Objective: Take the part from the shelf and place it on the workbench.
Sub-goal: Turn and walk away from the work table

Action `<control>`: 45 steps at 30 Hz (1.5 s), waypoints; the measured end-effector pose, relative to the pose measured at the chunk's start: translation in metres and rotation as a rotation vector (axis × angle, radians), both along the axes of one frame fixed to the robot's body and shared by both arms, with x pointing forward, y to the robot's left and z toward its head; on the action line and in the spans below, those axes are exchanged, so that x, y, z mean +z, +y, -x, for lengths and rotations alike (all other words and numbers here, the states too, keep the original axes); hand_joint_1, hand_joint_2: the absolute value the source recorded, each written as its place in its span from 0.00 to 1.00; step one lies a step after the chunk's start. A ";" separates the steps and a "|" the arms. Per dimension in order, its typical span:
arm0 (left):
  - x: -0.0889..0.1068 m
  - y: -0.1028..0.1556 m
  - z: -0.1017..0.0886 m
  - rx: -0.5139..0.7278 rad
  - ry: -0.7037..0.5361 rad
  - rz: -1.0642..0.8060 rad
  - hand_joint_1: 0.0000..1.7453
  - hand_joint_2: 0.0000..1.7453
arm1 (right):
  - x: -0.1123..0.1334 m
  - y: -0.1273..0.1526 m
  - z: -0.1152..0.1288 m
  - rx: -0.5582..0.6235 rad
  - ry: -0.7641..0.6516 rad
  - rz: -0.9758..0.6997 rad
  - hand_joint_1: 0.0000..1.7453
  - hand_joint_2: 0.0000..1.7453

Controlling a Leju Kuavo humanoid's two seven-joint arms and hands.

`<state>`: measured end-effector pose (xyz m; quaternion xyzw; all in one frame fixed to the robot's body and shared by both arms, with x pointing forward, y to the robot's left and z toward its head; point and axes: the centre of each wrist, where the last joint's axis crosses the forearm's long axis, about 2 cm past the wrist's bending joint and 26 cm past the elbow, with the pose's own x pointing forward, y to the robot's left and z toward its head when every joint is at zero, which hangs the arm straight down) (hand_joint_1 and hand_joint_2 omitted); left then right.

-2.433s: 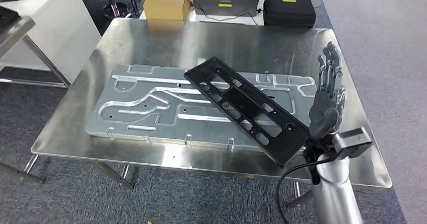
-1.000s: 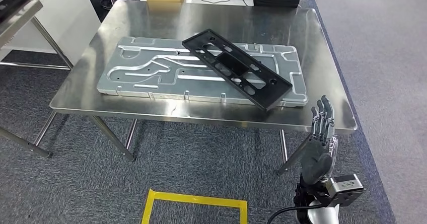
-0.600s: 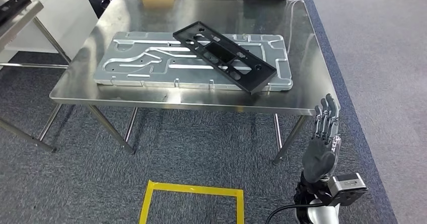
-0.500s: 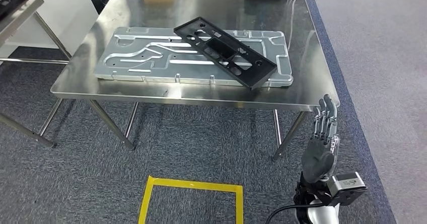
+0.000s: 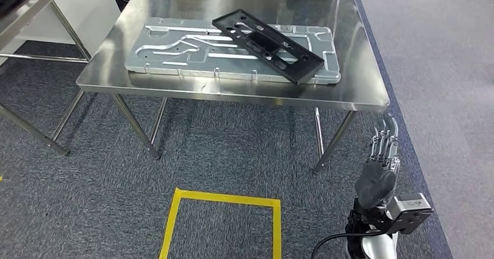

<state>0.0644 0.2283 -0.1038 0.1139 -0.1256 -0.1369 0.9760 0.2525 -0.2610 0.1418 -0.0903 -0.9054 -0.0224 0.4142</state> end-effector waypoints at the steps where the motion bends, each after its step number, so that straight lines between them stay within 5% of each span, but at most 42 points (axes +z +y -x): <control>1: 0.000 0.000 0.000 0.000 0.000 0.000 0.00 0.00 | 0.000 0.000 -0.001 -0.001 -0.001 -0.001 0.00 0.00; 45: 0.000 -0.002 0.005 -0.003 -0.006 0.005 0.00 0.00 | -0.011 -0.002 -0.002 0.014 0.050 -0.040 0.00 0.00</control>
